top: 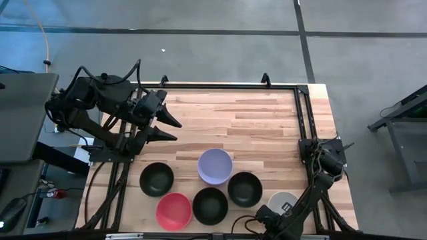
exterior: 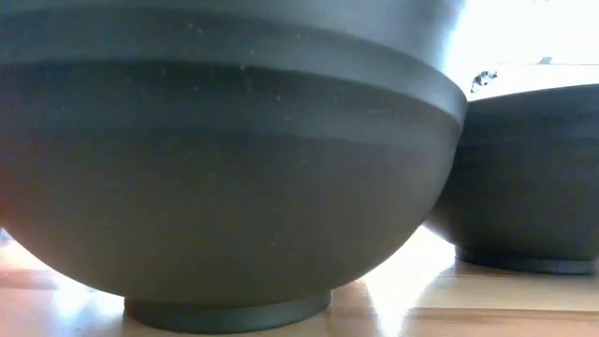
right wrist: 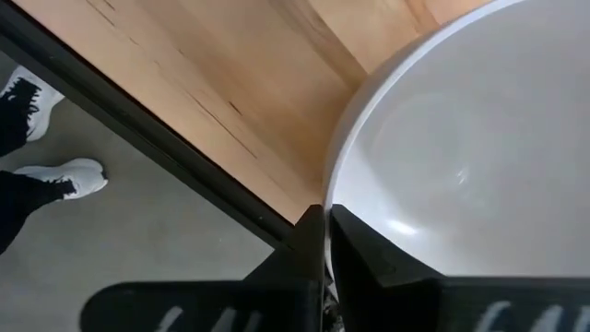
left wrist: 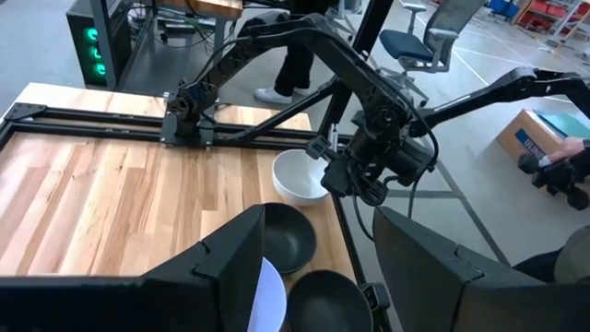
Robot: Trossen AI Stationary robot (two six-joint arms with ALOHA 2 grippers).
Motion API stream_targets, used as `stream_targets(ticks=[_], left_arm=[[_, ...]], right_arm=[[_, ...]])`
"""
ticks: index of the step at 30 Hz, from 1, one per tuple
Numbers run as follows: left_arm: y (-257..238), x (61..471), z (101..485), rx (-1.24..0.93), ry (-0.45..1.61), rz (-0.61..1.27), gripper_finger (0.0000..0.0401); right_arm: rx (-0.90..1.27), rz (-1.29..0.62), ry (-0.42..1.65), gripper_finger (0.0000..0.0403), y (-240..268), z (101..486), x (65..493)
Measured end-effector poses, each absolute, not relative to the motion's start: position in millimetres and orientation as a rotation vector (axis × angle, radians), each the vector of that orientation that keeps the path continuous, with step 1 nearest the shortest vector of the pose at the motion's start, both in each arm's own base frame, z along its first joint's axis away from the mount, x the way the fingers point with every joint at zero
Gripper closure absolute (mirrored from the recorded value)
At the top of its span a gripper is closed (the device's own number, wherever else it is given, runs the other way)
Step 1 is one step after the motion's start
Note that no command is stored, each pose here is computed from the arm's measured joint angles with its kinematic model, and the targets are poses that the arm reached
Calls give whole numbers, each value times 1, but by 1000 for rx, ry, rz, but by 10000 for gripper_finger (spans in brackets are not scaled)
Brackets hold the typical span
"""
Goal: Nest bowls inside each other
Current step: Stack the white bowl on the light blue bowl
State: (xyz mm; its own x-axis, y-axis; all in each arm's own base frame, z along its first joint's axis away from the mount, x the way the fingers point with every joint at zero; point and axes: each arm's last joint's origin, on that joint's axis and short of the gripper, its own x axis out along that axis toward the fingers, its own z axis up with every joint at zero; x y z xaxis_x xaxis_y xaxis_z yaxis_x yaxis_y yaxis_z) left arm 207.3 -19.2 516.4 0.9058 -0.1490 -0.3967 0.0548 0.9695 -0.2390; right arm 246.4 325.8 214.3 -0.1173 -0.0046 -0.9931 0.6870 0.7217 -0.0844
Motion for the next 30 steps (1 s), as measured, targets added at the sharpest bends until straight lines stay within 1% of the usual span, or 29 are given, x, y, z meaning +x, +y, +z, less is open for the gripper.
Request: stream_targets(ticks=[7,21,30], left_arm=[[-19,207,516,-209,425,-110,210],[-19,208,516,-169,423,-118,210],[-19,207,515,-160,434,-119,210]], right_arm=[[564,-630,1660,402,320,216,250],[628,-639,1641,403,291,259,250],[602,-666,1629,403,279,262,256]])
